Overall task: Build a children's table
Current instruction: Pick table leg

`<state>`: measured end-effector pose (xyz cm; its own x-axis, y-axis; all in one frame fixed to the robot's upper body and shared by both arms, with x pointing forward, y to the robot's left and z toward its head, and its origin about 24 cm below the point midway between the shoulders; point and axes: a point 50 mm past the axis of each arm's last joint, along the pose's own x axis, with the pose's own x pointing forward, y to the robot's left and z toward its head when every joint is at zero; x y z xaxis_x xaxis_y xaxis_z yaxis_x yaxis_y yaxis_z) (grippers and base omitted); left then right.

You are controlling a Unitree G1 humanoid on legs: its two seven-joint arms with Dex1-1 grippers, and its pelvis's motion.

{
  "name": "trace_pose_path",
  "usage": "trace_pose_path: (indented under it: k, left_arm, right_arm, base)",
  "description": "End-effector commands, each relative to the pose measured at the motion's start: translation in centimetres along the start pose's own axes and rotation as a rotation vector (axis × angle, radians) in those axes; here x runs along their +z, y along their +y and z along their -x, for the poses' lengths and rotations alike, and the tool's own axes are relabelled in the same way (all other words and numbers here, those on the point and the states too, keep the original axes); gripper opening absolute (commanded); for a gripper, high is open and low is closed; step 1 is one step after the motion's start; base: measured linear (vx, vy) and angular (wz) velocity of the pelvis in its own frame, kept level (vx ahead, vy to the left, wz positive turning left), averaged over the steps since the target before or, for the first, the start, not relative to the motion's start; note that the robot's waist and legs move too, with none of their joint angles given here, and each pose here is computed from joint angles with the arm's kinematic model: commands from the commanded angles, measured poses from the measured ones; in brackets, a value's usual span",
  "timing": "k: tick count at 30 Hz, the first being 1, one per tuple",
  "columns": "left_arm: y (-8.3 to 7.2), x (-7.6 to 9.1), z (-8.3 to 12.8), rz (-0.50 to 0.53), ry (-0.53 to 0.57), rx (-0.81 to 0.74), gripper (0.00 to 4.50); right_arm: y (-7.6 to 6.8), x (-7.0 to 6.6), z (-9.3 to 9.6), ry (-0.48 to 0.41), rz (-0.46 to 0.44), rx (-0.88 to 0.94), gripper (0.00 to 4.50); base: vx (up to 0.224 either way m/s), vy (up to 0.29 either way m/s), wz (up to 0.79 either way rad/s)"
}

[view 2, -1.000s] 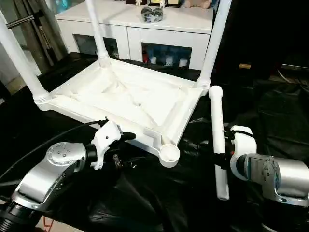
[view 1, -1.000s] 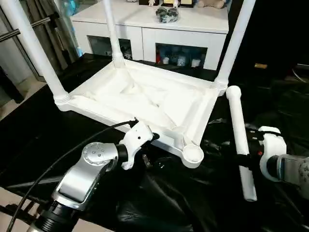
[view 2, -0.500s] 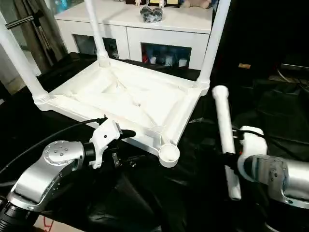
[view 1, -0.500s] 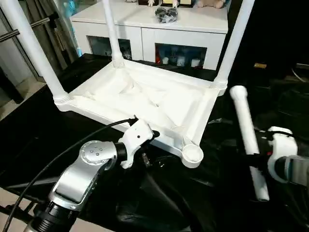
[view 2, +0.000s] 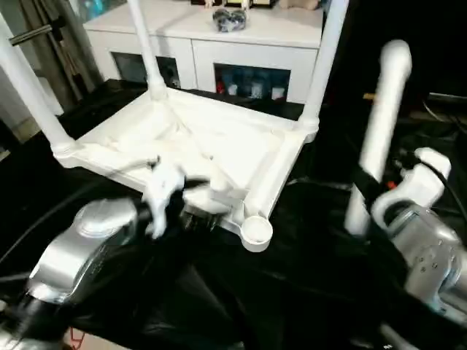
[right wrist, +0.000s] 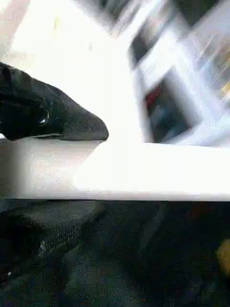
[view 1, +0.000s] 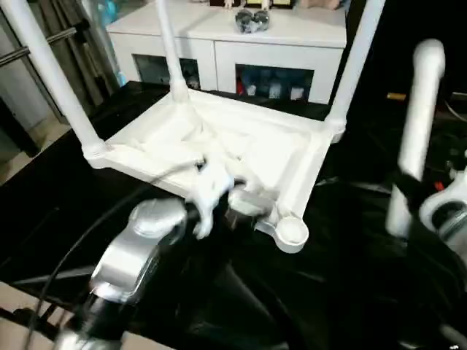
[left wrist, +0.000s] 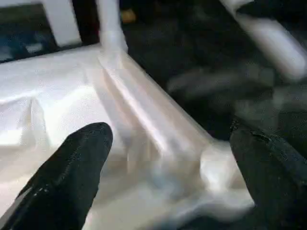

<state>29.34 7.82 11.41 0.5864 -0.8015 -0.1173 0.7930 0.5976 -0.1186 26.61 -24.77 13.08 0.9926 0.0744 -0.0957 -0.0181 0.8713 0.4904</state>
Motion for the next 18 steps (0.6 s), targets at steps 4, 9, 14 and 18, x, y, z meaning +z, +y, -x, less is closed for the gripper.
trace_pose_path:
  k: [4, 9, 14, 18]
  left_arm:
    - [0.1, 2.5, -1.5, 0.299, -0.17, -0.005, 4.5]
    - [-0.7, 4.6, -3.5, 0.437, -0.269, -0.059, 4.5]
    - [-2.2, 6.8, -5.0, 0.517, -0.356, -0.181, 4.5]
    - [-2.8, 6.4, -5.6, 0.482, -0.296, -0.182, 4.5]
  right_arm:
    - [4.2, 0.1, 1.4, -0.104, -0.013, 0.369, 1.41]
    - [6.7, -1.3, 2.1, -0.042, 0.012, 0.583, 1.41]
    - [8.1, -3.0, 2.0, 0.05, 0.082, 0.68, 1.41]
    - [8.6, -3.6, 2.1, 0.07, 0.095, 0.717, 1.41]
  base:
    - [0.0, 0.0, 0.0]
    - [0.0, 0.0, 0.0]
    - [0.0, 0.0, 0.0]
    - [0.0, 0.0, 0.0]
